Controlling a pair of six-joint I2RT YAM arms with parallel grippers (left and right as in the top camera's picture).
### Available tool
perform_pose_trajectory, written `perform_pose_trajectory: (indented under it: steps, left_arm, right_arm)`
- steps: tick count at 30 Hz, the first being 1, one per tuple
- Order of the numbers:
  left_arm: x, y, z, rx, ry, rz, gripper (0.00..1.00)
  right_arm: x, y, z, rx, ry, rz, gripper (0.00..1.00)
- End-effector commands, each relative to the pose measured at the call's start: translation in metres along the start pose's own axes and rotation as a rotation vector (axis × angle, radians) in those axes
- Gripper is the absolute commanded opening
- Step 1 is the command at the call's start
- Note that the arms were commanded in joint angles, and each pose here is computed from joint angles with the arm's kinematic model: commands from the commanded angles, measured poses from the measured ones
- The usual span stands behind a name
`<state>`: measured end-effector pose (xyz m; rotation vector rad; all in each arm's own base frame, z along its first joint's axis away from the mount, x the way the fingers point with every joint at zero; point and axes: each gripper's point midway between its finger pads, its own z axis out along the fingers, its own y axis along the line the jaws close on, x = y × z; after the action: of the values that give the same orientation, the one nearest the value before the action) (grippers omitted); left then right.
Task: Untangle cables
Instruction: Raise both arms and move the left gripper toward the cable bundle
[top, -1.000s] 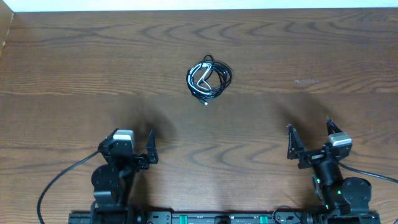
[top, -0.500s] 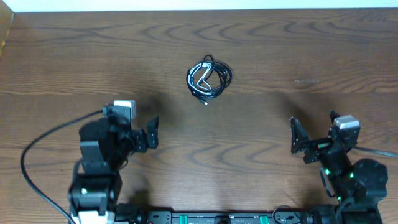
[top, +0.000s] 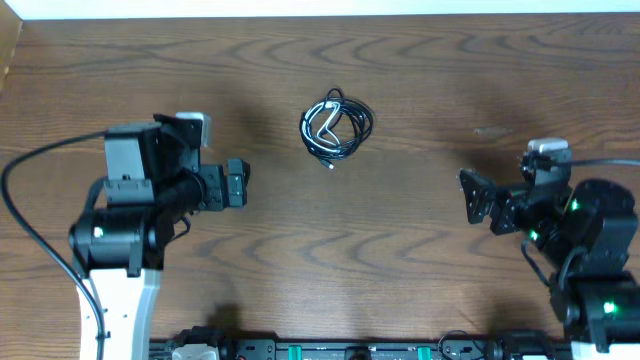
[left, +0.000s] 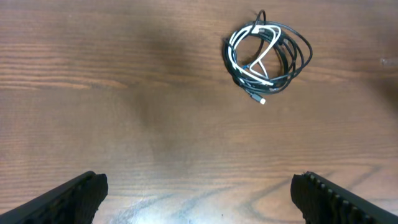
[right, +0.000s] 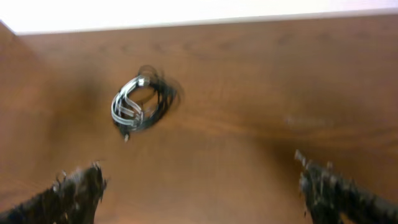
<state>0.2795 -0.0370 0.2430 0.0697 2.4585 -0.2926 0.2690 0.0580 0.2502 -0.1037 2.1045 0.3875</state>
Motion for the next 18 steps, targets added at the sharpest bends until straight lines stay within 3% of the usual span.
perform_pose_trajectory:
  steps: [1,13,18]
  left_arm:
    - [-0.018,-0.004,-0.010,0.014,0.004,0.002,0.99]
    - [-0.075,-0.014,-0.029,0.039,0.067,-0.015,0.99]
    - [-0.100,-0.013,-0.024,0.039,0.019,-0.002,0.99]
  right_arm:
    - [-0.020,0.014,-0.001,-0.058,0.036,-0.050,0.99]
    - [-0.069,0.024,0.019,-0.114,0.206,-0.056,0.99]
    - [-0.080,0.028,0.032,-0.154,0.219,-0.046,0.99]
